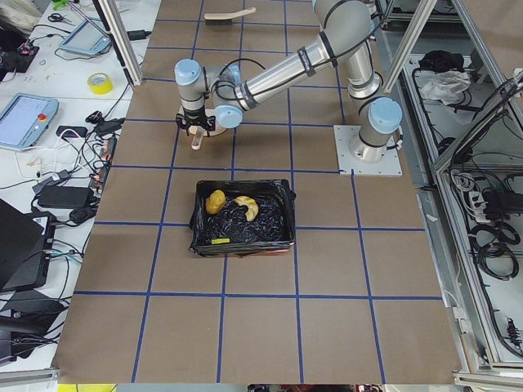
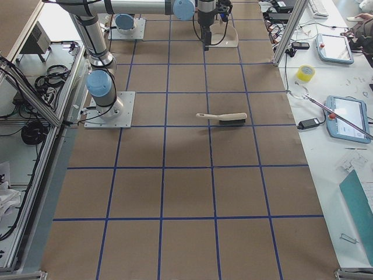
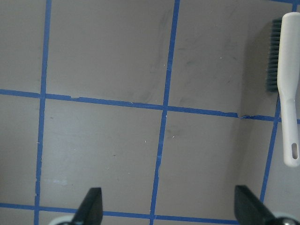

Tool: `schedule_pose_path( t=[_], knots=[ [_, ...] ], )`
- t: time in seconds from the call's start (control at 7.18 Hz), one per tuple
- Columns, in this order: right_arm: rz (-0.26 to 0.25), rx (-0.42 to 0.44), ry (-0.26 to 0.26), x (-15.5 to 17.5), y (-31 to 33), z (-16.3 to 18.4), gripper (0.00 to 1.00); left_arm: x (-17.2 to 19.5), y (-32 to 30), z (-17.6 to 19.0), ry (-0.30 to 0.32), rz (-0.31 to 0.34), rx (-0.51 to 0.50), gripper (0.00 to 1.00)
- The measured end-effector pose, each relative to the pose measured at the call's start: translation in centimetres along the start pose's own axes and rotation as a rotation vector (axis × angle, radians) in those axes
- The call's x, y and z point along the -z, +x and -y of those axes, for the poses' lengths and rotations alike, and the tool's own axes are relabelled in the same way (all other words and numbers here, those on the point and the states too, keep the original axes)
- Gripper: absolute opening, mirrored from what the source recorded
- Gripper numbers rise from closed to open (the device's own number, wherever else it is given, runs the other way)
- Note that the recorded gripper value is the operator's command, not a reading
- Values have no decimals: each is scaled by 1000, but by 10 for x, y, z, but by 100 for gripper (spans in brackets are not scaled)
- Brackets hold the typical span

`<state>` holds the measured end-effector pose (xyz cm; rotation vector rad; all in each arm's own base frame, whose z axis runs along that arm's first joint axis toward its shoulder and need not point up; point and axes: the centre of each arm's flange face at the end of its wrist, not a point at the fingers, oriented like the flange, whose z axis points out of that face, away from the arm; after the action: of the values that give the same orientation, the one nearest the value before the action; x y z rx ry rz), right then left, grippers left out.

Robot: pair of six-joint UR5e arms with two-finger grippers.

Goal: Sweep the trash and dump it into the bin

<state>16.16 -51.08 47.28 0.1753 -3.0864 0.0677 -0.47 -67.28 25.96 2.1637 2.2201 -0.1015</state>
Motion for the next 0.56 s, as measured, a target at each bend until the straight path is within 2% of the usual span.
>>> schedule_pose_path(
  t=[0.14, 0.42, 0.56],
  knots=[
    [0, -1, 0, 0, 0, 0, 100, 27, 8, 26, -13, 16, 62, 84],
    [0, -1, -1, 0, 0, 0, 100, 97, 39, 80, -52, 47, 280, 85],
    [1, -1, -1, 0, 0, 0, 100, 131, 59, 97, -56, 46, 398, 94]
  ],
)
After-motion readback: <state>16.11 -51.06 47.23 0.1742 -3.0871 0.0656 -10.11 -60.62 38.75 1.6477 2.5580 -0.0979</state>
